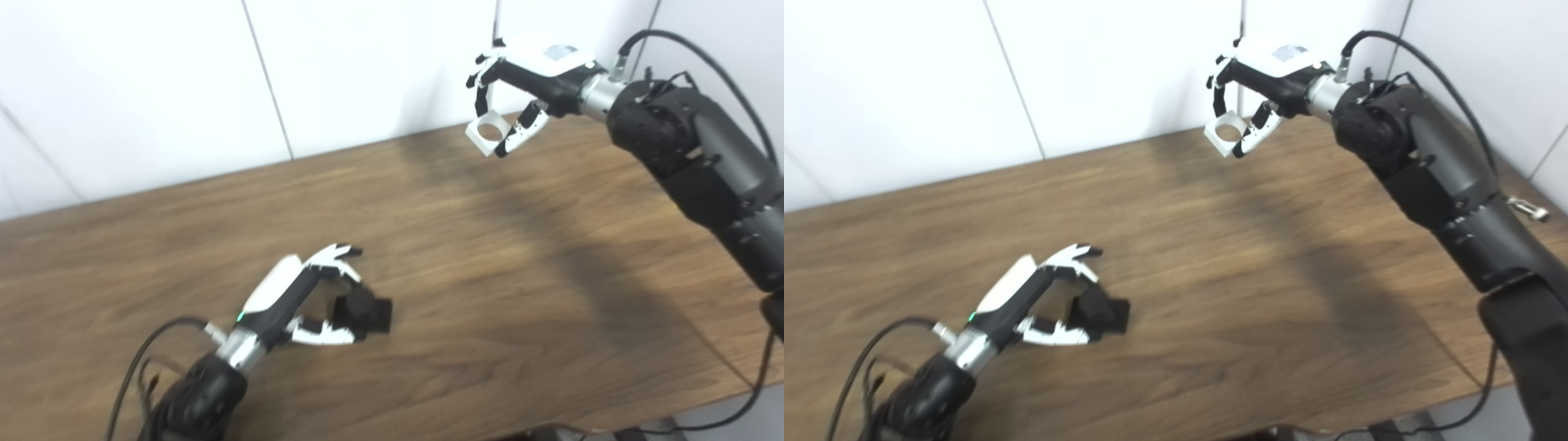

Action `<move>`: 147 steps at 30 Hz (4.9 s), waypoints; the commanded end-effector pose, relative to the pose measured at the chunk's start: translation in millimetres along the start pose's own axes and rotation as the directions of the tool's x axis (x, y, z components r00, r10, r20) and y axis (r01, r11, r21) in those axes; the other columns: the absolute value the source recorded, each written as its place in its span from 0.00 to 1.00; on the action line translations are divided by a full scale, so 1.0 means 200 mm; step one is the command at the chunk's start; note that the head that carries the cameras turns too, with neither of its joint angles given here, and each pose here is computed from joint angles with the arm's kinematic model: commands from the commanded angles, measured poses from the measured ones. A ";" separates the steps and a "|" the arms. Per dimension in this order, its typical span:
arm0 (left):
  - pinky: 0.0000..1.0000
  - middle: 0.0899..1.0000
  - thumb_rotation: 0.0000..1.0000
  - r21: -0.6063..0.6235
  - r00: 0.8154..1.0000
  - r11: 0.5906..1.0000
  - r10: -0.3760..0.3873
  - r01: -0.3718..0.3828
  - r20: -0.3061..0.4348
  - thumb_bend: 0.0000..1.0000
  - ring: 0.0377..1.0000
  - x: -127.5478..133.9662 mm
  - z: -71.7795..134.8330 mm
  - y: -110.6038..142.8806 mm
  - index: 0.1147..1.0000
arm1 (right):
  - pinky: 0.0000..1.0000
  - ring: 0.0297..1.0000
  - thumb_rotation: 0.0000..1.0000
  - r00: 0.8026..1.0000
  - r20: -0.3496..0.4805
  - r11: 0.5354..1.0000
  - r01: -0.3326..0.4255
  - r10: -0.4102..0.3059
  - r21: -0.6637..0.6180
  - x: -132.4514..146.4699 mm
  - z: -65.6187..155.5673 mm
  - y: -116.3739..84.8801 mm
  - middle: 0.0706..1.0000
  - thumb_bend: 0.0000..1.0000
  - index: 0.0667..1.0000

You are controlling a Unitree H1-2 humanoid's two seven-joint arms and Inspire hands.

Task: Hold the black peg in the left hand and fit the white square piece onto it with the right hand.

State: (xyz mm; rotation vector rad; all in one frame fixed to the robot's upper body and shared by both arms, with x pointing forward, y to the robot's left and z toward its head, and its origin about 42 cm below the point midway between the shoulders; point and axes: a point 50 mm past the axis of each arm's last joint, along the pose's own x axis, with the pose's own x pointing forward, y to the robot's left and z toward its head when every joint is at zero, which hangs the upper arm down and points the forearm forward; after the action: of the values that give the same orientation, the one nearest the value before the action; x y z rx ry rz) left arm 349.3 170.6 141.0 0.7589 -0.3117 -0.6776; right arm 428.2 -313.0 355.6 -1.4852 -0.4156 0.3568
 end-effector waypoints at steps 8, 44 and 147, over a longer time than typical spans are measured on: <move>0.82 0.89 0.08 0.032 0.998 0.999 -0.037 0.039 -0.052 0.52 0.95 0.09 0.00 0.00 0.43 | 1.00 0.91 0.13 0.979 0.187 0.997 0.072 -0.076 0.028 -0.02 0.19 -0.19 0.77 0.52 0.44; 0.83 0.90 0.08 0.020 0.998 0.999 -0.042 0.043 -0.055 0.52 0.96 0.13 0.03 -0.05 0.42 | 0.99 0.90 0.14 0.878 0.473 0.981 -0.151 0.075 0.124 0.03 0.73 0.11 0.77 0.52 0.44; 0.81 0.90 0.08 0.024 0.998 0.999 -0.031 0.033 -0.063 0.52 0.95 0.11 0.06 0.00 0.42 | 0.92 0.95 0.30 0.883 0.332 0.927 -0.371 0.333 0.057 0.13 0.64 0.47 0.99 0.97 0.98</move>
State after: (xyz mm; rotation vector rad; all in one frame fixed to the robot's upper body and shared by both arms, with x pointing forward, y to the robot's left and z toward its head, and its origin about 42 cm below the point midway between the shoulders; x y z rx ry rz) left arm 358.7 145.0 151.2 0.7858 -0.2699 -0.6633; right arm 387.6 -179.1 263.1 -1.3288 -0.4181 0.9303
